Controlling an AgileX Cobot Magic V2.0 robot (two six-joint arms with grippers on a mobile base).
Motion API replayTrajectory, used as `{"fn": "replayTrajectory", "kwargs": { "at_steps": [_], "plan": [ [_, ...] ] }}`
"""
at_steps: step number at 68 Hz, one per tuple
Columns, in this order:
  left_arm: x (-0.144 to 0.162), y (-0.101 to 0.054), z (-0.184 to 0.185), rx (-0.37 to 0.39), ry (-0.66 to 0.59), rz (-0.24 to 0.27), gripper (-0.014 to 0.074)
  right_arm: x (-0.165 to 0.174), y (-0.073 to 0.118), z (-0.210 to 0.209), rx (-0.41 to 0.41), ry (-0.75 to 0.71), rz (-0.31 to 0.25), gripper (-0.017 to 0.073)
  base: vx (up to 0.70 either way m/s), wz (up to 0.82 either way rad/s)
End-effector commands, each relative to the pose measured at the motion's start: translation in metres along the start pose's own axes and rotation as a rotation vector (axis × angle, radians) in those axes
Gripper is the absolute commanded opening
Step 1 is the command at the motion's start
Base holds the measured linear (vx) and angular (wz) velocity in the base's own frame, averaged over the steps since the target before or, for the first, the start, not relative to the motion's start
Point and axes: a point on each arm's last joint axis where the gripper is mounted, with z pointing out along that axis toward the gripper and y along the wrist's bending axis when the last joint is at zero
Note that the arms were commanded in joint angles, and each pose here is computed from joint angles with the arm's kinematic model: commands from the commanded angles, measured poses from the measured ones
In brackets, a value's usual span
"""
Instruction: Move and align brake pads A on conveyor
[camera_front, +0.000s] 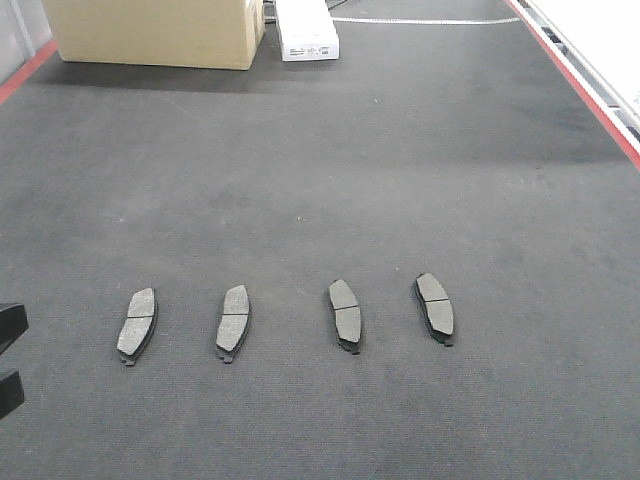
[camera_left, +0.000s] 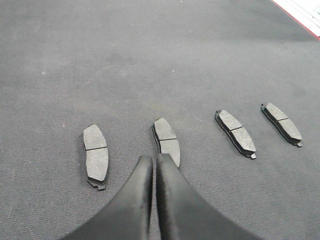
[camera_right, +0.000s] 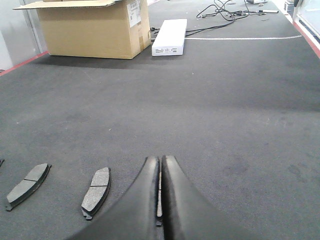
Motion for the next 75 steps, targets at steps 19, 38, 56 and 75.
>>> {"fn": "replayTrajectory", "kwargs": {
  "at_steps": [19,38,56,75],
  "plan": [
    [-0.0122,-0.0048,-0.0040,0.040,-0.079,0.001,-0.0008,-0.0164,0.0003,-0.0022,0.002,-0.102,-0.020,-0.0010,0.00,0.00],
    [-0.0122,-0.0048,-0.0040,0.040,-0.079,0.001,-0.0008,-0.0164,0.0003,-0.0022,0.002,-0.102,-0.020,-0.0010,0.00,0.00],
    [-0.0122,-0.0048,-0.0040,0.040,-0.079,0.000,-0.0008,-0.0161,0.0003,-0.0022,0.003,-0.099,-0.020,-0.0010,0.00,0.00],
    [-0.0136,-0.0127,-0.0050,0.122,-0.104,0.116,-0.0008,-0.0161,0.0003,-0.0022,0.003,-0.099,-0.020,-0.0010,0.00,0.00]
  ]
}}
